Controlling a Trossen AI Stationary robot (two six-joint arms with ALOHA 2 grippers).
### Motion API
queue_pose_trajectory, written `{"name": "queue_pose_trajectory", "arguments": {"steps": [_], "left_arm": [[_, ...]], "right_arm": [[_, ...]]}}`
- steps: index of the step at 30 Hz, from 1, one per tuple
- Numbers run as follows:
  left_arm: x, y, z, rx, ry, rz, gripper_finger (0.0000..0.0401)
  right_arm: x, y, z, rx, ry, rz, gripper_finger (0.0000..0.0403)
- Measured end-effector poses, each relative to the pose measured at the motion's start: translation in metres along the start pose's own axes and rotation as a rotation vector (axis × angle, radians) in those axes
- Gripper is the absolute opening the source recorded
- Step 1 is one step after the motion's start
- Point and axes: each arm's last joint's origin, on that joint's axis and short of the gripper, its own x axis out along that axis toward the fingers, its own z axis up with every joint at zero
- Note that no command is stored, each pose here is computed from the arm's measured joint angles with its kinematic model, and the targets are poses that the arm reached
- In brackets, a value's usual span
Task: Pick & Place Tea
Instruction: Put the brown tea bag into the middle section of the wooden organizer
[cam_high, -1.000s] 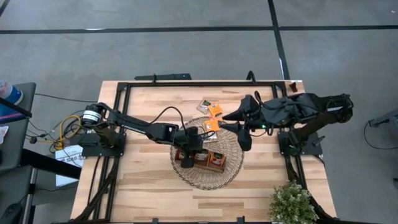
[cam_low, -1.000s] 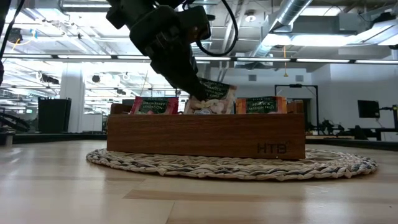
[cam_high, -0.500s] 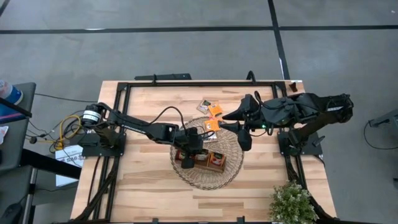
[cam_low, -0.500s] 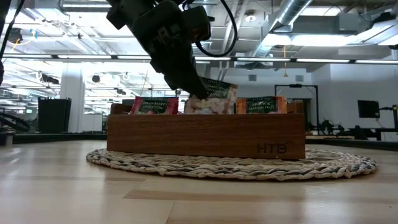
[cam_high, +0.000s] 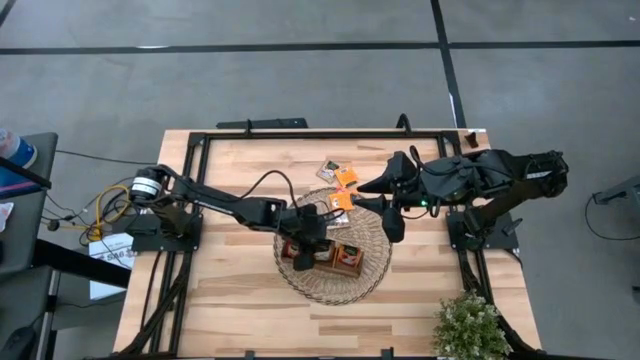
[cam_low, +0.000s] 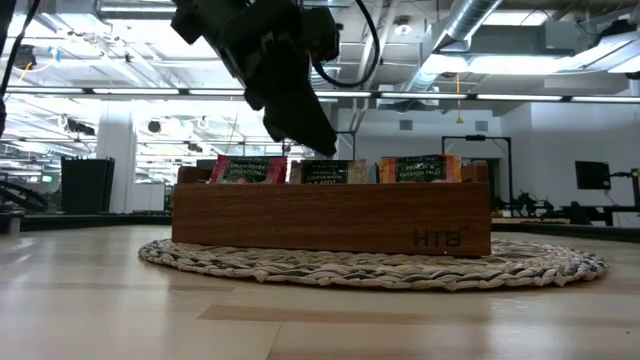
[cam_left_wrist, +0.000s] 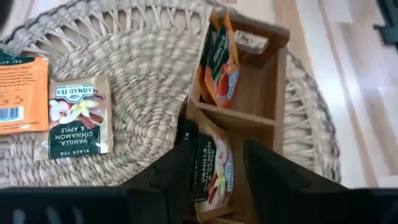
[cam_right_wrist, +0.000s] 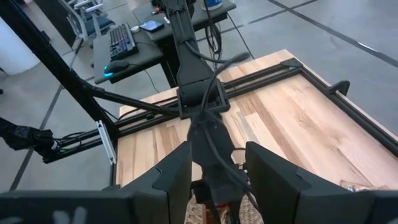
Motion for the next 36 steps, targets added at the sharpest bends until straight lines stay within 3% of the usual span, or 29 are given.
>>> {"name": "queue_pose_trajectory", "arguments": {"steps": [8, 16, 21, 29, 32, 36], "left_arm": [[-0.034, -0.003, 0.014, -0.037, -0.083, 0.03, 0.0153], [-0.089, 0.008, 0.026, -0.163, -0.186, 0.166, 0.0153], [-0.111, 0.041, 0.034, -0.382, -0.17, 0.075, 0.0153], [-0.129, 0.098, 0.051, -0.633, -0.153, 0.268, 0.0153], [-0.136, 0.115, 0.062, -0.627, -0.177, 0.268, 0.0153], [-0.135, 0.131, 0.071, -0.511, -0.114, 0.26, 0.0153]], "right_arm": [[-0.002, 0.005, -0.002, -0.011, 0.008, 0.016, 0.0141], [0.001, 0.015, -0.01, -0.039, 0.044, 0.035, 0.0136], [0.009, 0.02, -0.014, -0.049, 0.07, 0.032, 0.0136], [0.03, 0.035, -0.024, -0.082, 0.094, 0.019, 0.0133], [0.041, 0.038, -0.026, -0.074, 0.096, 0.012, 0.0134], [0.052, 0.041, -0.03, -0.074, 0.115, 0.001, 0.0132]]}}
